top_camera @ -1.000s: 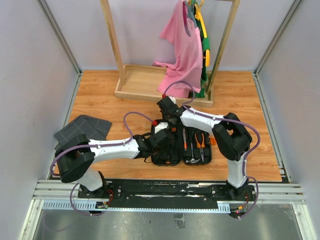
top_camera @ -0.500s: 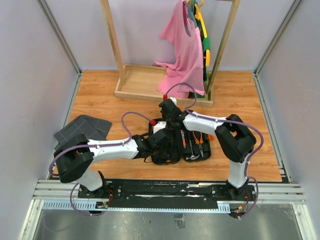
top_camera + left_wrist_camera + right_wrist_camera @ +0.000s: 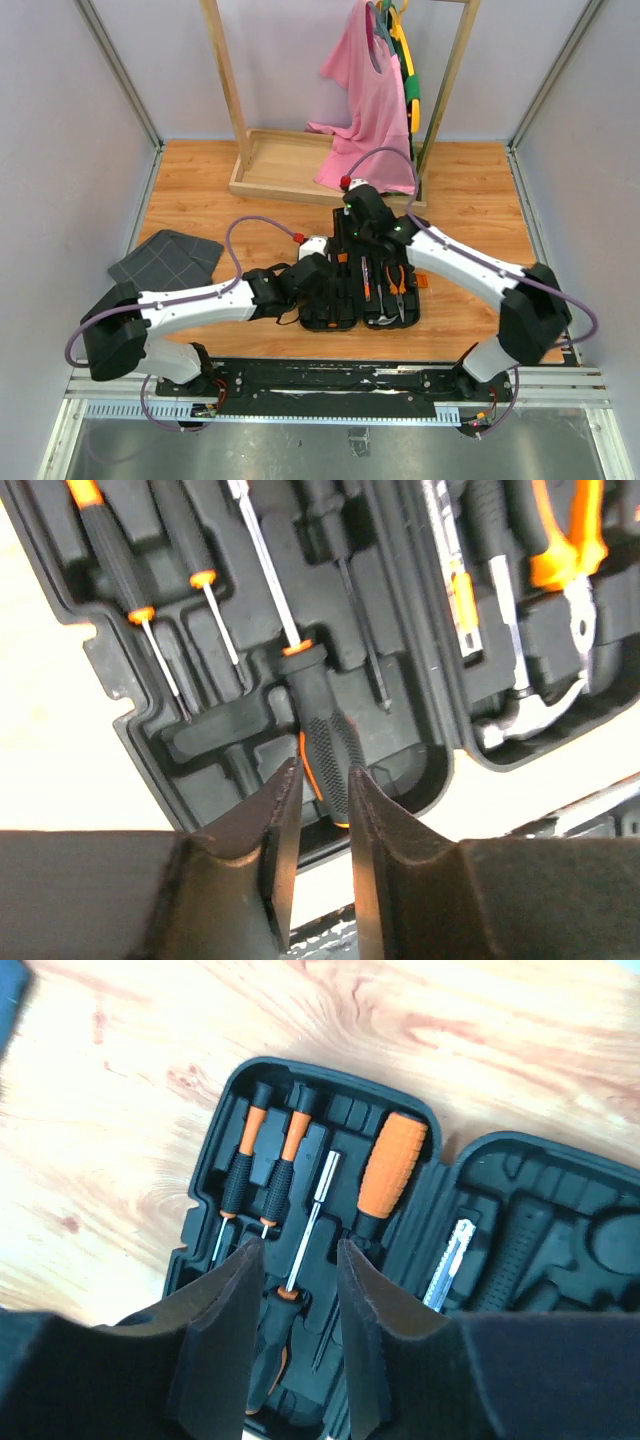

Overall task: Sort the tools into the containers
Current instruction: Adjust the screwdriver in the storage box, then close the storage box at the center of the board.

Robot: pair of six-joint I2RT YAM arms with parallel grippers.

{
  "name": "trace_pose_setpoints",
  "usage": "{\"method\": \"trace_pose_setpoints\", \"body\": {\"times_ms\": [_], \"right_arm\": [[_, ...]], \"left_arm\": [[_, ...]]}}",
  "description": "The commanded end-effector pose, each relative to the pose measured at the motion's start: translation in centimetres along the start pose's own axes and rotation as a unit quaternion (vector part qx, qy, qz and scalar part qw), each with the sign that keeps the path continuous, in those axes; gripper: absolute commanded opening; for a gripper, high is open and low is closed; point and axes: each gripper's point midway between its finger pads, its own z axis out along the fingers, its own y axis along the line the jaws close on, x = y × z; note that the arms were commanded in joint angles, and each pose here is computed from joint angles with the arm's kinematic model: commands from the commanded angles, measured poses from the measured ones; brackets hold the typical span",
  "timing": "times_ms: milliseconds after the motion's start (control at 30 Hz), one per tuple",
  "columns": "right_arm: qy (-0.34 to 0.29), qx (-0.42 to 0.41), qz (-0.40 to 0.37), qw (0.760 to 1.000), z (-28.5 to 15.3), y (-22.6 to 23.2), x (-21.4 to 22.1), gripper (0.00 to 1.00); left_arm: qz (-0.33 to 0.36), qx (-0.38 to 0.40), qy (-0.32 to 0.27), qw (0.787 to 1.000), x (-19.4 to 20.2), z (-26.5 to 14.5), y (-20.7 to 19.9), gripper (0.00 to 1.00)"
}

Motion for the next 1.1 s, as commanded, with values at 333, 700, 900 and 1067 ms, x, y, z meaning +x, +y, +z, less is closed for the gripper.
{"method": "trace_pose_setpoints", "body": {"times_ms": [333,700,900,1067], "right_arm": [[-0.13,0.163,-0.02,0.978,-9.3,-12.3,2.6,0.62],[-0.141,0.186,-0.004,0.972,-10.7,-16.0,8.4,0.71],[-0.134,0.18,0.018,0.974,-10.3,-16.5,9.9,0.7],[-0.124,0.156,0.044,0.979,-9.8,-16.6,10.4,0.7]], "left_arm": [[-0.078,0.07,-0.152,0.983,-8.7,-3.4,1.8,0.41],[-0.15,0.109,-0.131,0.974,-4.8,-0.1,7.0,0.44],[-0.17,0.132,-0.127,0.968,-3.4,0.7,7.6,0.45],[-0.17,0.144,-0.123,0.967,-3.2,1.3,7.9,0.45]]}}
